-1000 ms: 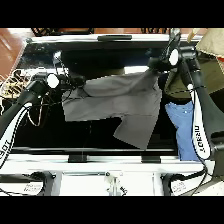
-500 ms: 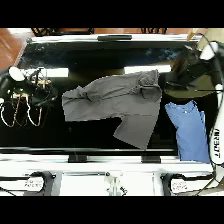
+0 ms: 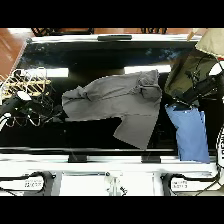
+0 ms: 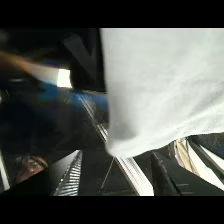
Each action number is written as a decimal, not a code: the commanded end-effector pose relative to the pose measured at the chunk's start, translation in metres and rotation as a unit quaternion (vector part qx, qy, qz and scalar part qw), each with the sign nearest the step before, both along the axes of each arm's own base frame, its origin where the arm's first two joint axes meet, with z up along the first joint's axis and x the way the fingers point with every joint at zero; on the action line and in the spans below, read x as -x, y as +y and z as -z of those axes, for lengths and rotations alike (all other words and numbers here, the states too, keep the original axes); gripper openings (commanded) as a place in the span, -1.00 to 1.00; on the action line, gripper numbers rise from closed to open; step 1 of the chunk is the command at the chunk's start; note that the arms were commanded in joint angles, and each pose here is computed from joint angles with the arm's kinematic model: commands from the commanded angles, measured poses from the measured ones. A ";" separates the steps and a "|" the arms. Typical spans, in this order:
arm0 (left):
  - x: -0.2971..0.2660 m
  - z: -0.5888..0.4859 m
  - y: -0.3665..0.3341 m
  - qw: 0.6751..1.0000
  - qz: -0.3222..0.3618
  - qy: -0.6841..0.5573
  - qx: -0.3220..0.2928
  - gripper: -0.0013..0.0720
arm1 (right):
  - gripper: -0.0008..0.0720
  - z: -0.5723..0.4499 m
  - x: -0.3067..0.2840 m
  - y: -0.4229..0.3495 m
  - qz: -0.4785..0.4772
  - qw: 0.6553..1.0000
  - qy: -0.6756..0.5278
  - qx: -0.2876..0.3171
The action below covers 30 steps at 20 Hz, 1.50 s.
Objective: Fold the shirts.
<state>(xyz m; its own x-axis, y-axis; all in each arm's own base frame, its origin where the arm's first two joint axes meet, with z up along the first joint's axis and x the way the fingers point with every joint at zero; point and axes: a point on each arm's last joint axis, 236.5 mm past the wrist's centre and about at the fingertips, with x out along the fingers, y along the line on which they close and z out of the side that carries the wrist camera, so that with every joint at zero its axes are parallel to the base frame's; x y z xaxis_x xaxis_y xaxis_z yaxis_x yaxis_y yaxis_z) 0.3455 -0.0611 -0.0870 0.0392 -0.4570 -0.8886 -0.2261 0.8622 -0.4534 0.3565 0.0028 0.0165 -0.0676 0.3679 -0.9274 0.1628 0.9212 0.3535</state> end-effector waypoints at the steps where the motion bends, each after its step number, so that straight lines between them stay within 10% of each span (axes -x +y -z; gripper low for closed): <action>1: -0.018 0.010 -0.011 0.999 -0.012 -0.036 -0.009 0.21 | 0.29 0.023 0.006 0.001 0.016 1.000 0.012 -0.003; 5: -0.029 0.008 -0.013 0.998 -0.033 -0.052 -0.011 -0.86 | 0.31 0.056 0.014 0.003 0.034 0.999 0.023 -0.001; 6: -0.029 0.005 -0.013 0.998 -0.028 -0.055 -0.011 -0.86 | 0.62 0.064 0.016 0.004 0.038 0.999 0.023 -0.003; 23: -0.052 -0.053 -0.011 0.990 -0.018 -0.141 -0.018 -0.86 | 0.47 0.124 -0.025 0.062 0.032 0.998 -0.041 0.016; 27: -0.071 -0.077 -0.005 0.983 -0.005 -0.180 -0.025 -0.86 | -0.80 0.116 -0.026 0.079 0.026 0.998 -0.049 0.004; 30: -0.091 -0.138 0.000 0.967 0.026 -0.249 -0.034 -0.86 | -0.81 0.054 -0.051 0.078 -0.011 0.989 -0.148 0.008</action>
<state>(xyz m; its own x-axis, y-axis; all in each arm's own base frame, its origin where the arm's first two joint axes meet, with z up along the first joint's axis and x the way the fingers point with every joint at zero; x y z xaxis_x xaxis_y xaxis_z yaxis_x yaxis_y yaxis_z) 0.4217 -0.0654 0.0058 0.3811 -0.4131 -0.8271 -0.0429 0.8858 -0.4622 0.3914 0.0770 -0.0780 0.0957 0.3538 -0.9304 0.1353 0.9214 0.3643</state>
